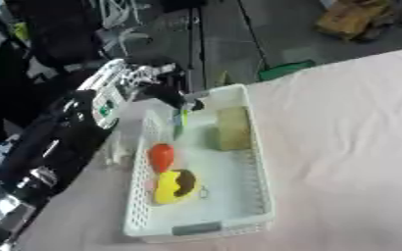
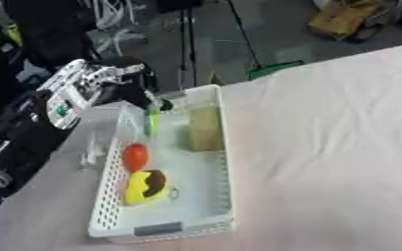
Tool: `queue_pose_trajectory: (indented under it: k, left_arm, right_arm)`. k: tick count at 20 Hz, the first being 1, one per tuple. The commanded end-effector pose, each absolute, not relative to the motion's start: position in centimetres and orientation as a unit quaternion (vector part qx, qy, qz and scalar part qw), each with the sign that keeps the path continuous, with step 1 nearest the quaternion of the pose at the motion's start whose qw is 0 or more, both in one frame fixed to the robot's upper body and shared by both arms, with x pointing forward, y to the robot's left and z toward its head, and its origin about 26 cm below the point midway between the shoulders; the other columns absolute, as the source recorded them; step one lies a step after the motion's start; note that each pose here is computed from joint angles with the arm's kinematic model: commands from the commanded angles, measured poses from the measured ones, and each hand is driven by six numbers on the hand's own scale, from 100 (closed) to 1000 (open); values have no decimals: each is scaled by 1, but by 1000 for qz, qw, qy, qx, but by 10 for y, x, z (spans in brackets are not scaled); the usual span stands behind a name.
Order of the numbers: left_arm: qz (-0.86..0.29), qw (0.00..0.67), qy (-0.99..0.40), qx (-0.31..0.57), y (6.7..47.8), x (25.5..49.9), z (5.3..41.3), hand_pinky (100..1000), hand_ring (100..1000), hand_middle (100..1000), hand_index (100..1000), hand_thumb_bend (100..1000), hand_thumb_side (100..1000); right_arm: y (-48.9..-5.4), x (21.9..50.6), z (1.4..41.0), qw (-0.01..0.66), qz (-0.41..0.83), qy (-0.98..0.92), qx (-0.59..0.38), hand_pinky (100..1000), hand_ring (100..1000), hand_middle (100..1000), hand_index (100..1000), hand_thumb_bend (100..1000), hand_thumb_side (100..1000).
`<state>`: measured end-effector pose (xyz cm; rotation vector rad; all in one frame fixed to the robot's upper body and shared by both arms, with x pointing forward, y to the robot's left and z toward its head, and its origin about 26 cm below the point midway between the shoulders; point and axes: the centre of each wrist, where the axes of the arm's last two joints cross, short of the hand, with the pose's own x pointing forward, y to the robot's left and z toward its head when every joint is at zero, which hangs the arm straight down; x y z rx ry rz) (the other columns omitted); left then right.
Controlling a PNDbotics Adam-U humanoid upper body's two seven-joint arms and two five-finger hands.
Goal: Pick up objects on the table and place them in the box.
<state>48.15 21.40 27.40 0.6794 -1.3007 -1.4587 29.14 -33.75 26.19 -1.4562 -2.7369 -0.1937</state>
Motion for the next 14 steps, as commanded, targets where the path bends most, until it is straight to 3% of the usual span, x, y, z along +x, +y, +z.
queue_pose_trajectory:
  k: [1,4,5,14]
  left_arm:
    - [-606,518,-545,260,225,482,288,606,815,800,884,635,963]
    - [-600,530,-546,247,228,482,290,646,844,809,898,559,1000]
    - [-594,536,-549,244,229,482,290,664,856,818,896,471,1000]
    - [-562,559,-563,234,234,482,292,679,863,827,902,431,1000]
  right_arm:
    - [-336,289,269,4,-62,-885,-462,850,933,827,790,100,1000]
    - [-336,289,270,3,-61,-885,-462,850,933,827,790,100,1000]
    - [-336,289,270,3,-62,-885,-462,850,933,827,790,100,1000]
    - [-335,289,270,2,-61,-885,-462,850,933,827,788,100,1000]
